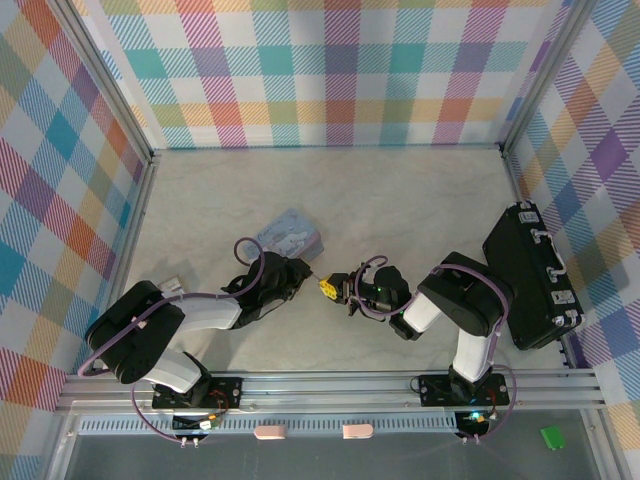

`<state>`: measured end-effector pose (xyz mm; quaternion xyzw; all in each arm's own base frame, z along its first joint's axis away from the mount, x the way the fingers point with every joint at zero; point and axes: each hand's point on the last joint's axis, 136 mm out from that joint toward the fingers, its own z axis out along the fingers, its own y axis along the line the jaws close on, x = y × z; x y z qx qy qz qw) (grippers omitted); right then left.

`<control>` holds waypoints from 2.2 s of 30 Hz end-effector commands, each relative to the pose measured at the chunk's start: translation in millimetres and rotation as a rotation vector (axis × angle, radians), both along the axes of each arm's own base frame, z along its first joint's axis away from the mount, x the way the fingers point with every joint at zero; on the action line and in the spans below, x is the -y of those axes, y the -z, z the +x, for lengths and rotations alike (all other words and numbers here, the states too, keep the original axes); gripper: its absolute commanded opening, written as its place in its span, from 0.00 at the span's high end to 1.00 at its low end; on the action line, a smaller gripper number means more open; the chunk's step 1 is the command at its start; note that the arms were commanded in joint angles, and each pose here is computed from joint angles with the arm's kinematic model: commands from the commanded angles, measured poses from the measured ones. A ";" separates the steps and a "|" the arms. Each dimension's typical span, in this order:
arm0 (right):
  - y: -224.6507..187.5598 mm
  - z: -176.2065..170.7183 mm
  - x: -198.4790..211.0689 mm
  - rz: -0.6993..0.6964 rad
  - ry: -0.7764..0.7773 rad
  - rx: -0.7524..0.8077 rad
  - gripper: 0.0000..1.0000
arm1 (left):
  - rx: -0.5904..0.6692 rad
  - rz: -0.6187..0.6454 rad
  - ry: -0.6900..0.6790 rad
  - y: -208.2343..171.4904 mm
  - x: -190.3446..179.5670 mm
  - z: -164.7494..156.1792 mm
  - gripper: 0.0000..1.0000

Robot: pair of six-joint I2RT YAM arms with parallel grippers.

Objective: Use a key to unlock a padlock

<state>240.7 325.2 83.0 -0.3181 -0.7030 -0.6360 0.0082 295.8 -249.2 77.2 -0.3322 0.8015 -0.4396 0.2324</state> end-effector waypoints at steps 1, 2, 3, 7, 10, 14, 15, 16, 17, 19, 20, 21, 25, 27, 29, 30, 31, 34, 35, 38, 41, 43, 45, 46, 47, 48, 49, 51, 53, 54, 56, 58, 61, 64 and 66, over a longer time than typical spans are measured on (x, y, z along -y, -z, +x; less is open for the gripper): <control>-8.7 4.9 -4.6 0.036 -0.006 0.032 1.00 | 0.002 -0.092 0.013 -9.9 12.8 -2.4 0.97; -7.7 4.5 -5.5 0.036 -0.011 0.026 1.00 | 0.004 -0.103 0.012 -10.3 13.8 -1.9 0.97; -8.0 4.9 -6.4 0.038 -0.013 0.027 1.00 | 0.005 -0.110 0.013 -10.1 14.5 -1.5 0.97; -11.3 5.7 -7.6 0.044 -0.015 0.035 1.00 | -0.005 -0.125 0.018 -6.0 17.9 -0.9 0.97; -12.4 6.2 -7.9 0.046 -0.015 0.039 1.00 | -0.008 -0.122 0.021 -4.5 18.9 -0.7 0.97; -10.2 6.1 -4.7 0.037 -0.004 0.039 1.00 | -0.012 -0.113 0.016 -3.6 16.4 -1.7 0.97; -9.5 5.9 -4.1 0.036 -0.003 0.037 1.00 | -0.010 -0.114 0.017 -4.3 16.7 -1.9 0.97; -8.1 6.4 -2.8 0.031 0.001 0.039 1.00 | -0.010 -0.114 0.017 -4.6 16.5 -1.9 0.97; -6.5 6.2 -1.6 0.025 0.004 0.039 1.00 | -0.011 -0.112 0.017 -4.7 16.2 -2.2 0.97; -5.5 7.2 0.4 0.020 0.009 0.043 1.00 | -0.010 -0.112 0.015 -5.5 15.5 -2.3 0.97; -5.5 7.4 1.3 0.019 0.011 0.044 1.00 | -0.010 -0.113 0.017 -6.1 15.8 -2.9 0.97; -6.4 8.6 2.2 0.019 0.015 0.049 1.00 | -0.011 -0.110 0.017 -5.7 15.1 -3.3 0.97; -9.8 10.4 5.7 0.020 0.024 0.062 1.00 | -0.008 -0.104 0.014 -7.3 13.3 -3.7 0.97; -9.8 11.1 5.9 0.021 0.024 0.062 1.00 | -0.006 -0.104 0.016 -8.2 13.5 -4.0 0.97; -9.7 10.7 5.2 0.021 0.020 0.062 1.00 | -0.004 -0.103 0.015 -9.2 13.5 -3.7 0.97; -10.3 10.7 5.2 0.022 0.020 0.062 1.00 | -0.003 -0.102 0.015 -9.2 13.0 -3.6 0.97; -11.6 10.9 5.2 0.024 0.021 0.067 1.00 | -0.004 -0.101 0.016 -9.1 13.2 -3.9 0.97; -13.5 11.1 5.1 0.026 0.020 0.074 1.00 | -0.006 -0.100 0.016 -8.3 12.9 -4.4 0.97; -13.7 10.9 4.7 0.026 0.018 0.074 1.00 | -0.005 -0.101 0.018 -8.8 13.5 -4.4 0.97; -15.9 10.8 3.8 0.031 0.013 0.080 1.00 | -0.008 -0.100 0.019 -8.1 13.7 -3.9 0.97; -19.7 11.0 3.8 0.036 0.012 0.090 1.00 | -0.007 -0.101 0.020 -8.0 14.2 -4.1 0.97; -20.8 10.0 3.6 0.038 0.009 0.093 1.00 | -0.004 -0.103 0.020 -8.8 14.3 -3.9 0.97; -21.4 9.3 3.2 0.038 0.005 0.095 1.00 | -0.005 -0.101 0.019 -8.5 14.0 -3.9 0.97; -21.4 9.2 2.7 0.039 0.003 0.095 1.00 | -0.005 -0.103 0.019 -9.1 14.1 -3.9 0.97; -21.2 8.7 2.0 0.039 0.000 0.094 1.00 | -0.004 -0.101 0.019 -8.9 13.9 -3.9 0.97; -20.6 8.4 1.7 0.038 -0.001 0.093 1.00 | -0.003 -0.104 0.019 -9.7 14.4 -3.5 0.97; -20.3 8.2 0.9 0.038 -0.003 0.091 1.00 | -0.004 -0.103 0.020 -9.8 14.6 -3.5 0.97; -20.4 7.5 -0.8 0.039 -0.009 0.093 1.00 | -0.004 -0.105 0.021 -9.8 15.0 -3.4 0.97; -20.3 7.7 -2.3 0.040 -0.011 0.092 1.00 | -0.001 -0.107 0.022 -10.9 15.5 -3.5 0.97; -19.9 7.3 -2.8 0.040 -0.013 0.091 1.00 | 0.000 -0.109 0.023 -11.5 15.6 -3.6 0.97; -21.1 7.7 -3.9 0.042 -0.014 0.096 1.00 | -0.001 -0.108 0.022 -11.2 15.0 -3.4 0.97; -22.4 8.2 -5.2 0.045 -0.018 0.099 1.00 | -0.002 -0.108 0.025 -11.3 15.7 -4.0 0.97; -22.6 8.8 -5.8 0.044 -0.019 0.103 1.00 | 0.000 -0.113 0.025 -12.5 16.0 -3.8 0.97; -20.5 8.9 -6.6 0.040 -0.022 0.103 1.00 | 0.002 -0.121 0.030 -14.5 17.6 -4.5 0.97; -17.4 9.2 -7.2 0.034 -0.024 0.100 1.00 | 0.004 -0.128 0.032 -16.4 18.1 -4.6 0.97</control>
